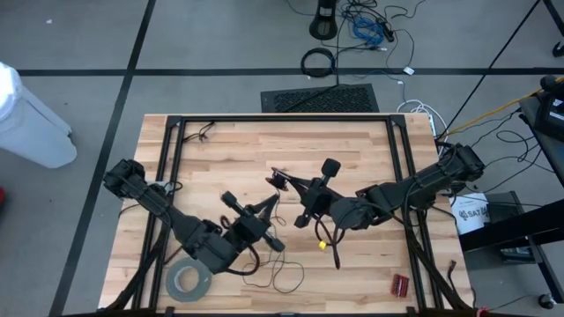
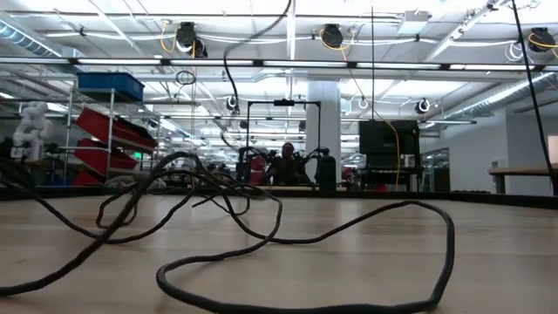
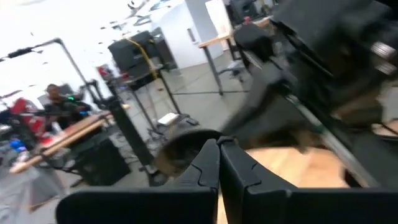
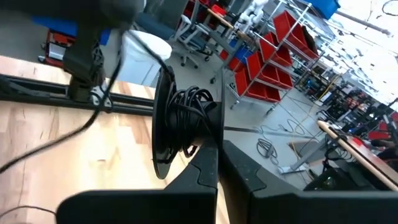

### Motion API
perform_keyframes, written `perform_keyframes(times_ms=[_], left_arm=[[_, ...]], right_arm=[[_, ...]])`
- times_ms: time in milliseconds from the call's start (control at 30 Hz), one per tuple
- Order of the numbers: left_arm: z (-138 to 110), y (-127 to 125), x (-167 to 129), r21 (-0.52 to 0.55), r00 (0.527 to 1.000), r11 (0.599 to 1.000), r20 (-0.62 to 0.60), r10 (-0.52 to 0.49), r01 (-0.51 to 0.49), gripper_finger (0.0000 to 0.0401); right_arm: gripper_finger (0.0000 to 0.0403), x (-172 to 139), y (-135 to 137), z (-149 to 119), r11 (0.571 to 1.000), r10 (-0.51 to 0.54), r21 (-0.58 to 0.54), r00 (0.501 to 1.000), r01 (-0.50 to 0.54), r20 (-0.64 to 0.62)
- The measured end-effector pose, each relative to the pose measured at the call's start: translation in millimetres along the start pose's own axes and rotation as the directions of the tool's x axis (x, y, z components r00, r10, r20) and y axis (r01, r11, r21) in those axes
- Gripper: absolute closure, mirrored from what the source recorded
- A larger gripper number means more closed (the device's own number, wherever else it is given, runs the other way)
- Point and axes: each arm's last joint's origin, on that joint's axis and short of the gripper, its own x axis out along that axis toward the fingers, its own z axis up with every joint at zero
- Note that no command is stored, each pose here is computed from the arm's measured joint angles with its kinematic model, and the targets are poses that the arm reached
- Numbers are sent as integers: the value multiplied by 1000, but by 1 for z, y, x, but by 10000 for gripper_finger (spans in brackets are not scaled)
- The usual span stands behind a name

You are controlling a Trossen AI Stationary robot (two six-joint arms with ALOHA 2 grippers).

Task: Coil cords
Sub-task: Coil the black wire onto the spool

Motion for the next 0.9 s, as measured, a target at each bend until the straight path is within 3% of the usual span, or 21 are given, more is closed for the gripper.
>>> perform_keyframes(times_ms=[133,233,300,533,900], left_arm=[[-13,-9,-2,-72,990,988,4,-138,137,397],[-18,-15,-1,-187,946,929,14,-324,321,397],[-19,-18,0,-233,929,902,19,-369,363,397],[-26,-27,3,-291,922,882,8,-386,371,397],[-43,-44,18,-301,933,893,-29,-359,334,397]], right_arm=[[403,-1,1,0,1000,6,-22,1000,-6,2],[403,-4,3,0,999,21,-31,1000,-21,6],[403,-6,4,1,999,26,-32,1000,-26,8],[403,-16,11,2,998,54,-37,998,-53,18],[403,-30,19,3,995,96,-43,995,-95,39]])
